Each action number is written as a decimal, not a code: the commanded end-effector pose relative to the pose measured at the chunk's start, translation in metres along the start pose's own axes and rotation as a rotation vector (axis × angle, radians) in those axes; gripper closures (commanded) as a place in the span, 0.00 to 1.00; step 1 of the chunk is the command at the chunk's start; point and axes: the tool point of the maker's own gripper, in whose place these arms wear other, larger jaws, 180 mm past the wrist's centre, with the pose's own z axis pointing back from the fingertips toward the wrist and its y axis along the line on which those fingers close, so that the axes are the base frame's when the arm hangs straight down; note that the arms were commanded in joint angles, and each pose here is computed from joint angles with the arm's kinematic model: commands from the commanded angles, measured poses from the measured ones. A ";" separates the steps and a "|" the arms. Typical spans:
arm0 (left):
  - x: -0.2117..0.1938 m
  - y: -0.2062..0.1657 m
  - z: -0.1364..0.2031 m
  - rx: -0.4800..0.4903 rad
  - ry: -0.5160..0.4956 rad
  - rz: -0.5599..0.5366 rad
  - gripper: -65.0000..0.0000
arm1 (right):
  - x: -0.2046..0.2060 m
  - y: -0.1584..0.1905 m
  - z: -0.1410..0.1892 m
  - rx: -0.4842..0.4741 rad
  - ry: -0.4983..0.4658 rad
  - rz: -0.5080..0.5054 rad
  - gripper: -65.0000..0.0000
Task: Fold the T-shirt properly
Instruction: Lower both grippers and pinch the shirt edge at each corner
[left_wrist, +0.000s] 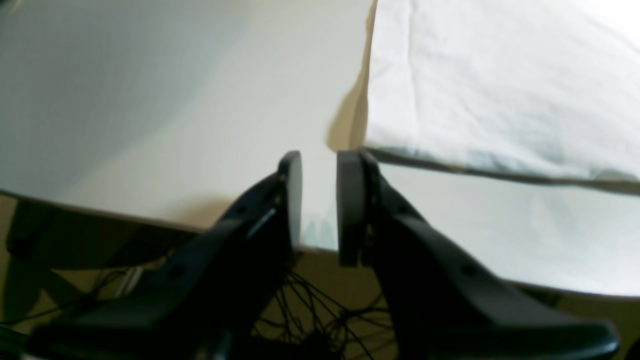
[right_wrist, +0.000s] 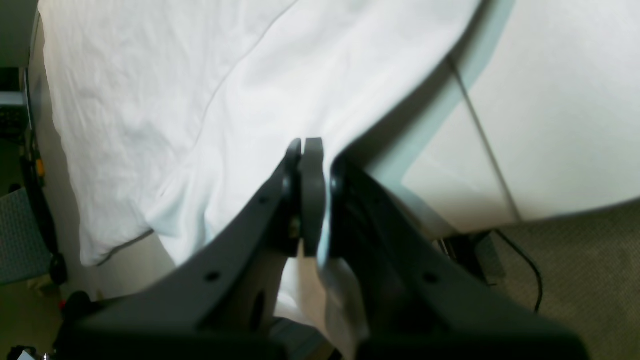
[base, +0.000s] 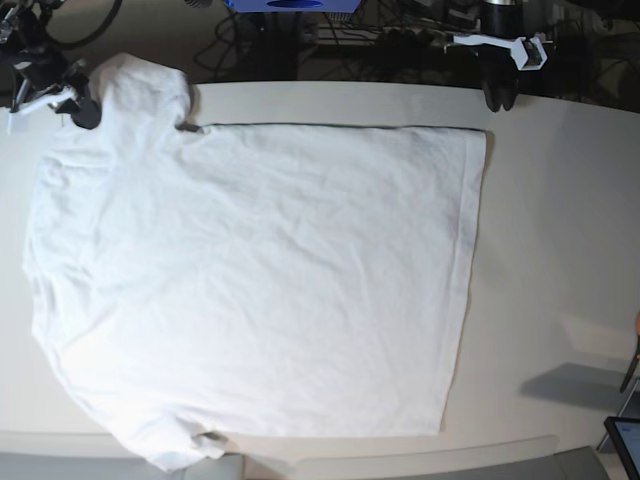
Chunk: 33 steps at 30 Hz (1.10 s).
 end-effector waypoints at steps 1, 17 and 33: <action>0.008 -0.003 0.002 -0.011 -0.026 0.001 0.72 | -0.002 -0.004 0.004 -0.021 0.021 0.016 1.00; 0.008 -0.009 -0.022 -0.016 0.003 0.235 0.44 | 0.000 -0.005 0.004 -0.023 0.021 0.025 1.00; -0.023 -0.062 -0.053 -0.053 0.185 0.377 0.45 | 0.002 -0.003 0.005 -0.022 0.017 0.035 1.00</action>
